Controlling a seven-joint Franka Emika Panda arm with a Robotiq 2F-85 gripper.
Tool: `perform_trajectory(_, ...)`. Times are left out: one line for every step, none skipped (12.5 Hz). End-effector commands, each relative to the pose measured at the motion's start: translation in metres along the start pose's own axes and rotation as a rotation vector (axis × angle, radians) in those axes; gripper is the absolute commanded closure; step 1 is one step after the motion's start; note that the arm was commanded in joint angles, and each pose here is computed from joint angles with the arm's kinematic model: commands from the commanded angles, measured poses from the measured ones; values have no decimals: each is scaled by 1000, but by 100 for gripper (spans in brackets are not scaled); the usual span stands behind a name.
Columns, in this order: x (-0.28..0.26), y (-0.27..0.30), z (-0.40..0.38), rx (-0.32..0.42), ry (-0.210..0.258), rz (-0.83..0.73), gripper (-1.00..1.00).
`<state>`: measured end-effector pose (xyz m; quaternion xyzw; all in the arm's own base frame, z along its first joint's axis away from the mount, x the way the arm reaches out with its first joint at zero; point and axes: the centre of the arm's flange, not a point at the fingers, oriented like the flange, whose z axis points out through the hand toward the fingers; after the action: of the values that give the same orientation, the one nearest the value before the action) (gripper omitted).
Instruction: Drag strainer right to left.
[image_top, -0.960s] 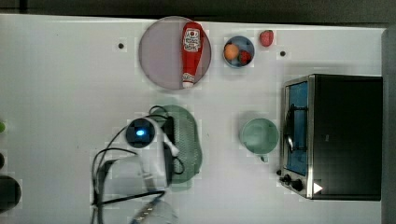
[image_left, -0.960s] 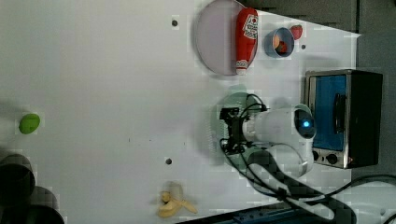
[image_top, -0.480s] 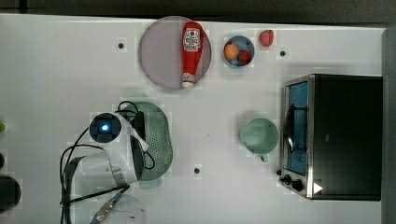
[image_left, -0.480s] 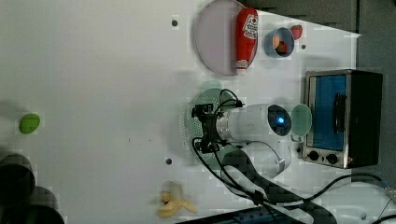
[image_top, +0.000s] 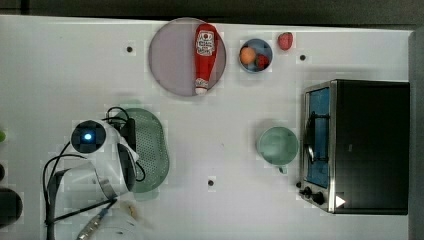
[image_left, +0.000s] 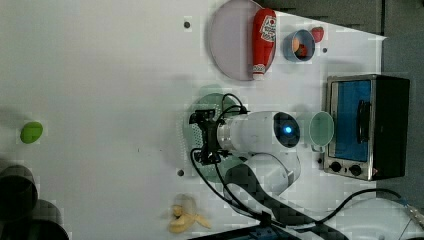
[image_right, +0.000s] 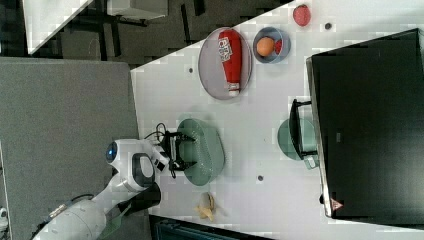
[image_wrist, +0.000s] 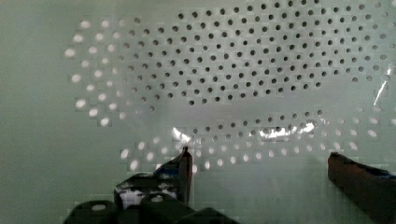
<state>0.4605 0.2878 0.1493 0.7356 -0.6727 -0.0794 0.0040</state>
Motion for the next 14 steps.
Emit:
perform_trajectory(-29,-3,-2,8,-16,63,-100)
perform_trajectory(-35,-3,-2,8,-23,65,-100)
perform_trajectory(-41,-3,-1,6,-30,66,-100)
perform_trajectory(-47,-2,0,4,-40,70,-100)
perform_trajectory(-54,-3,1,4,-49,72,-100)
perform_trajectory(-61,-3,1,4,-58,73,-100)
perform_trajectory(-68,-3,2,4,-64,70,-100)
perform_trajectory(-74,-4,2,9,-72,66,-100)
perform_trajectory(-81,-5,2,8,-78,73,-100)
perform_trajectory(-88,-6,3,11,-83,82,-100)
perform_trajectory(-95,-7,4,15,-89,85,-100)
perform_trajectory(-102,-8,5,14,-95,98,-100)
perform_trajectory(-108,-8,7,14,-101,107,-100)
perform_trajectory(-115,-10,8,18,-106,101,-100)
